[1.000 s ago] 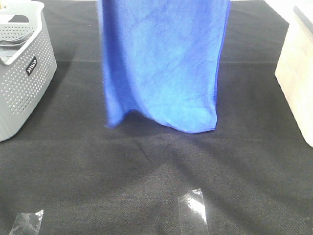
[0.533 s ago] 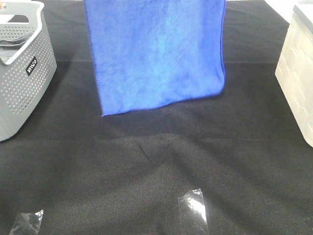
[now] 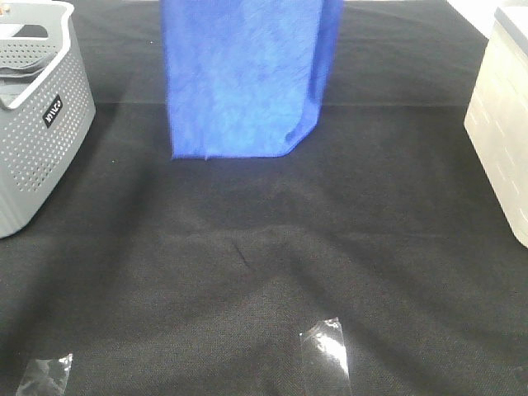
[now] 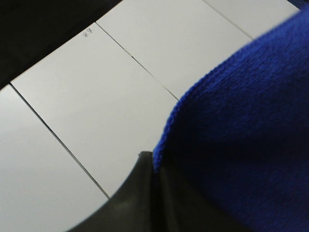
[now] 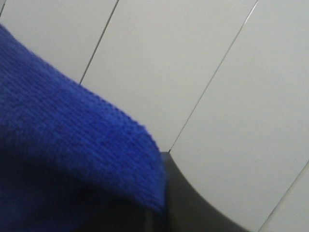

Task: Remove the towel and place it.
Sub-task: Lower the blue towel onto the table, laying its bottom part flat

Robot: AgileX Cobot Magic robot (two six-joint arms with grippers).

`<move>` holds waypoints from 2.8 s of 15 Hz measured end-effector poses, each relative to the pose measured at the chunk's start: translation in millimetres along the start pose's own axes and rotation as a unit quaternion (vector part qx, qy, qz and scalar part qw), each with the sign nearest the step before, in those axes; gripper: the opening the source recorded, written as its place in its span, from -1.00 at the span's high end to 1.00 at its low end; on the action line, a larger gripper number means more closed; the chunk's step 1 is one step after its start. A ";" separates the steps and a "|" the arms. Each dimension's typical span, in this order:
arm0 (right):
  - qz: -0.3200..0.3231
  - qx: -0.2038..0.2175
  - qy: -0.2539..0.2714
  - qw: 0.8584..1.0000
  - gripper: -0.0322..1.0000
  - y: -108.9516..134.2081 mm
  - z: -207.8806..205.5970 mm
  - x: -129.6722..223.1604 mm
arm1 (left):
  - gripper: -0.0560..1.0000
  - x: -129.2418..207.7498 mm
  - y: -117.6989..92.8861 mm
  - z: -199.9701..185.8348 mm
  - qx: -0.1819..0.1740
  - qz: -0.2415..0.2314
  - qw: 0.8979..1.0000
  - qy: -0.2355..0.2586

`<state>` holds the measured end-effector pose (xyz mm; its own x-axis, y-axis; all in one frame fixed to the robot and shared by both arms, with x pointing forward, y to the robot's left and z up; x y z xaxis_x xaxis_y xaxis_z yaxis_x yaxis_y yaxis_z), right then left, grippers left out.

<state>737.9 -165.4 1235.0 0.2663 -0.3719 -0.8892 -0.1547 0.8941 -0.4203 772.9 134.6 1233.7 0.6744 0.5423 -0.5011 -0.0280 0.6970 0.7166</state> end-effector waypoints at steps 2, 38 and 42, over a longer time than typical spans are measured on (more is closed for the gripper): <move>0.003 0.005 -0.007 1.000 0.94 -4.0 -0.4 -3.8 | 0.89 -0.2 2.2 1.3 -0.025 0.008 0.999 -0.018; 0.156 -0.187 0.443 0.863 0.94 25.6 -99.3 22.0 | 0.89 -59.0 -39.7 -83.7 0.171 -0.307 0.761 0.546; 0.189 -0.190 0.443 0.855 0.94 22.3 -129.4 3.1 | 0.89 -81.6 -29.2 -135.2 0.210 -0.316 0.715 0.587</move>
<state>612.1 -178.8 1199.5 -0.6715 -0.2672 -0.6911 -0.4131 0.9093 0.0498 618.9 133.5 1188.1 -0.6371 0.3732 -0.6744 0.3996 0.9081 0.1250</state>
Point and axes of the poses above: a point on each arm's last joint axis where the gripper is mounted, z pointing out along that axis toward the gripper, y along the wrist's bending axis when the last joint is at zero, x = y × z, the point moved 3 cm from there along z, pointing out along that axis toward the gripper, and after that the axes turned 3 degrees about z, right-handed, at the moved point
